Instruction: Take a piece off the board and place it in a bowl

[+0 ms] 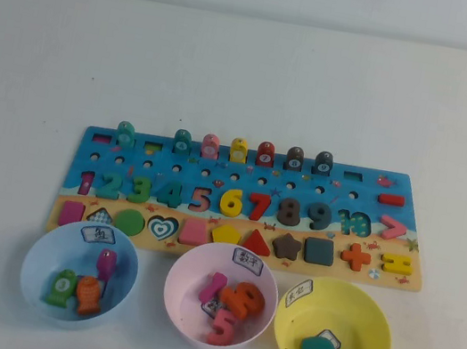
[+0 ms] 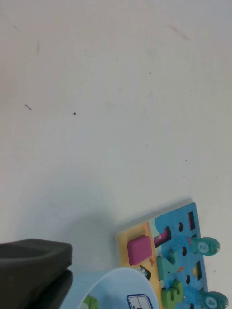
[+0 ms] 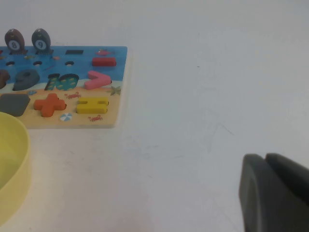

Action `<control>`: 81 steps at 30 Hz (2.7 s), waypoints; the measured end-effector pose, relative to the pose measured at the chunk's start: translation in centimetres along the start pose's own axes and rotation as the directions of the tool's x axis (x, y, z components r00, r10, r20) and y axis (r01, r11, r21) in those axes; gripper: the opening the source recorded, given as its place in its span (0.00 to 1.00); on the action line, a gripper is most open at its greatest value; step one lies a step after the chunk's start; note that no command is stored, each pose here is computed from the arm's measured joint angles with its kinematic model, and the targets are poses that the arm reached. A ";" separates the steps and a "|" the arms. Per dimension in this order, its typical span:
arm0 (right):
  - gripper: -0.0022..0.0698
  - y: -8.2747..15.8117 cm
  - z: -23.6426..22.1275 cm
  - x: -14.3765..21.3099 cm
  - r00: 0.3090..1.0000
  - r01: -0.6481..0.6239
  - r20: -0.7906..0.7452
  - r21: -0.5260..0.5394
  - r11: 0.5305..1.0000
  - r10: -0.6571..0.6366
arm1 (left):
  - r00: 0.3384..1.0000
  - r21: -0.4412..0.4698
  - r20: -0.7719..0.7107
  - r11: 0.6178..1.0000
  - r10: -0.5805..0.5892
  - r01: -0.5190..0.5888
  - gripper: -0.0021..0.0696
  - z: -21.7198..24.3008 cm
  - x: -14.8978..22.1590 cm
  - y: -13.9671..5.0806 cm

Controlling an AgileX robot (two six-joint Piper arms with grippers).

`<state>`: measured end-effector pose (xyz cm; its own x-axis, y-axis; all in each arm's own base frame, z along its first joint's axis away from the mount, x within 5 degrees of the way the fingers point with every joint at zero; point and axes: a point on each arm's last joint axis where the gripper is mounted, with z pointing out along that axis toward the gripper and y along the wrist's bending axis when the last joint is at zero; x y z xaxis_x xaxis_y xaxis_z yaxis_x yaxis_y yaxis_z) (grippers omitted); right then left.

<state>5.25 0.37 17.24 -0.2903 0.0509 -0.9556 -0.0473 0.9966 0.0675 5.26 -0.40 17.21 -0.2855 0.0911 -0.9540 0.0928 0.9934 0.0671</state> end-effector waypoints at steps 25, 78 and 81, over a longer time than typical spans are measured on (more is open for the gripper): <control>0.01 0.0 0.0 0.0 1.000 0.000 0.000 0.000 1.000 0.000 | 0.976 0.057 0.113 0.982 -0.187 0.181 0.02 -0.1 -1.1 -0.3; 0.01 0.0 0.0 0.0 1.000 0.000 0.000 0.000 1.000 0.000 | 0.629 0.293 -0.741 0.956 0.237 -0.015 0.02 17.0 -23.4 -0.3; 0.01 0.0 0.0 0.0 1.000 0.000 0.000 0.000 1.000 0.000 | 0.584 0.338 -0.749 0.938 0.313 -0.070 0.02 18.7 -23.0 -2.1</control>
<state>5.25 0.37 17.24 -0.2903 0.0509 -0.9556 -0.0473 0.9966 0.0675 29.52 -5.85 33.56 -0.8520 0.4165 -0.3173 0.4296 0.9025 0.0309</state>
